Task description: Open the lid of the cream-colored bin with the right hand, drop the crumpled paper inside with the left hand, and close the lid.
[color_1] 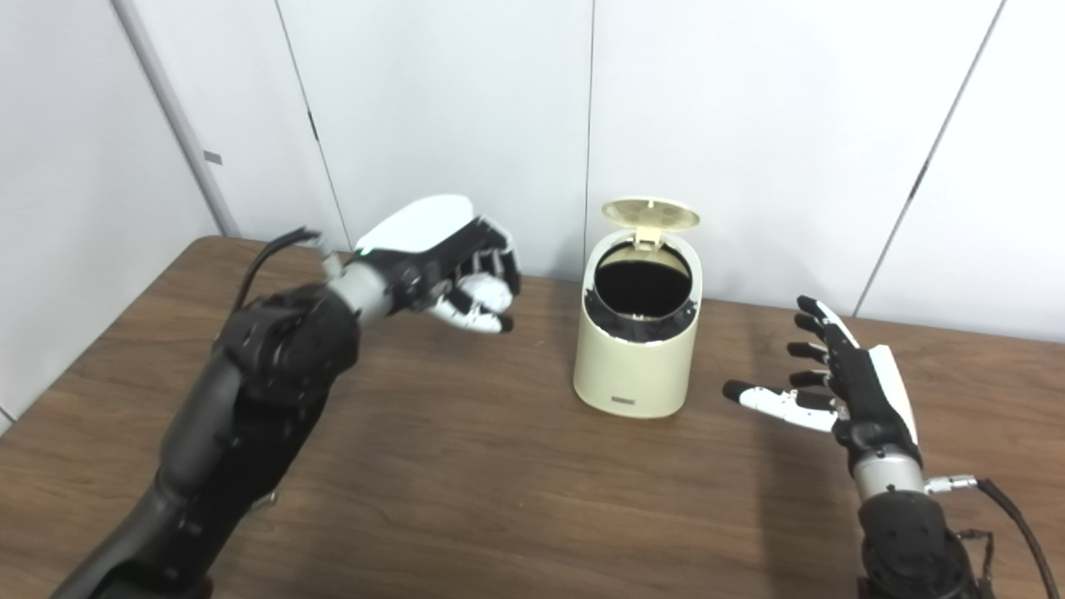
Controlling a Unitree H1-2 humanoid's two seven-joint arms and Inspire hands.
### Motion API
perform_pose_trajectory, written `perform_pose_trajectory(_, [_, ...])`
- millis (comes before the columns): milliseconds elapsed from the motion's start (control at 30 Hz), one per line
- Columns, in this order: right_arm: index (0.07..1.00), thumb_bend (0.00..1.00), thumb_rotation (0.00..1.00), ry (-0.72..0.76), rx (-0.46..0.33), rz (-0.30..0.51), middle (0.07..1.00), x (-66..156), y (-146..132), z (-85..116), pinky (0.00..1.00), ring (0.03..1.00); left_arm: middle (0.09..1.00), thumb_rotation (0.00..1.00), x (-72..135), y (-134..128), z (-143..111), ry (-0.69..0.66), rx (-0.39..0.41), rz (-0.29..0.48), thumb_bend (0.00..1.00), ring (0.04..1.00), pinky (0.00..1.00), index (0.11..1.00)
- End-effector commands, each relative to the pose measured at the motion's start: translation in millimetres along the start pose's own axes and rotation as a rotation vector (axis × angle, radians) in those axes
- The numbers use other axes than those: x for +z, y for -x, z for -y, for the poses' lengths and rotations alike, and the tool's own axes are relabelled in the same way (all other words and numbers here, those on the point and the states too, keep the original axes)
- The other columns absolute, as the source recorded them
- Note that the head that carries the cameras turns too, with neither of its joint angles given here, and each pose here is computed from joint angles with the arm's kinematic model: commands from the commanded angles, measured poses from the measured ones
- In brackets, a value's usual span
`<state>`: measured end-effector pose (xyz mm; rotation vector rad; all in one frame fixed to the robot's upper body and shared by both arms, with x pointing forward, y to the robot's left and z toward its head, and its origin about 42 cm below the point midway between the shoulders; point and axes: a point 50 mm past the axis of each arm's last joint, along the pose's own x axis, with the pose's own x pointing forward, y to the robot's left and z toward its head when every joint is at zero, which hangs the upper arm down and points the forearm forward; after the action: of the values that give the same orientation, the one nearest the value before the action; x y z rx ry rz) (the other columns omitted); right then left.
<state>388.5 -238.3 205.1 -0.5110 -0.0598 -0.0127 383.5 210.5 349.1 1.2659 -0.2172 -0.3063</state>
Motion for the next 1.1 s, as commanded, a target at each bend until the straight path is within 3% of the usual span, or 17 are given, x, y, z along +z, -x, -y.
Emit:
perform_pose_trajectory(0, [0.911, 0.87, 0.28, 0.007, -0.037, 0.113, 0.884, 23, -10, 5, 0.61, 0.798, 0.480, 0.00, 13, -13, -22, -0.008, 0.073, 0.056, 0.50, 0.394, 0.34, 0.526])
perform_pose_trajectory(267, [0.903, 0.85, 0.27, 0.023, -0.028, 0.110, 0.896, 26, -8, -14, 0.59, 0.776, 0.483, 0.00, 27, -49, -12, 0.025, 0.036, 0.101, 0.50, 0.401, 0.36, 0.516])
perform_pose_trajectory(400, [0.900, 0.85, 0.24, 0.014, -0.021, 0.120, 0.893, 27, -6, -19, 0.63, 0.791, 0.479, 0.00, 36, -60, -12, 0.043, 0.040, 0.131, 0.50, 0.381, 0.31, 0.535])
perform_pose_trajectory(700, [0.902, 0.86, 0.26, 0.012, -0.029, 0.115, 0.889, 28, -7, -22, 0.60, 0.779, 0.457, 0.00, 62, -73, -8, 0.094, 0.033, 0.167, 0.50, 0.361, 0.25, 0.531])
perform_pose_trajectory(1067, [0.912, 0.85, 0.26, 0.013, -0.025, 0.108, 0.907, 27, -6, -23, 0.62, 0.783, 0.473, 0.00, 90, -82, -7, 0.099, 0.036, 0.220, 0.50, 0.380, 0.28, 0.527])
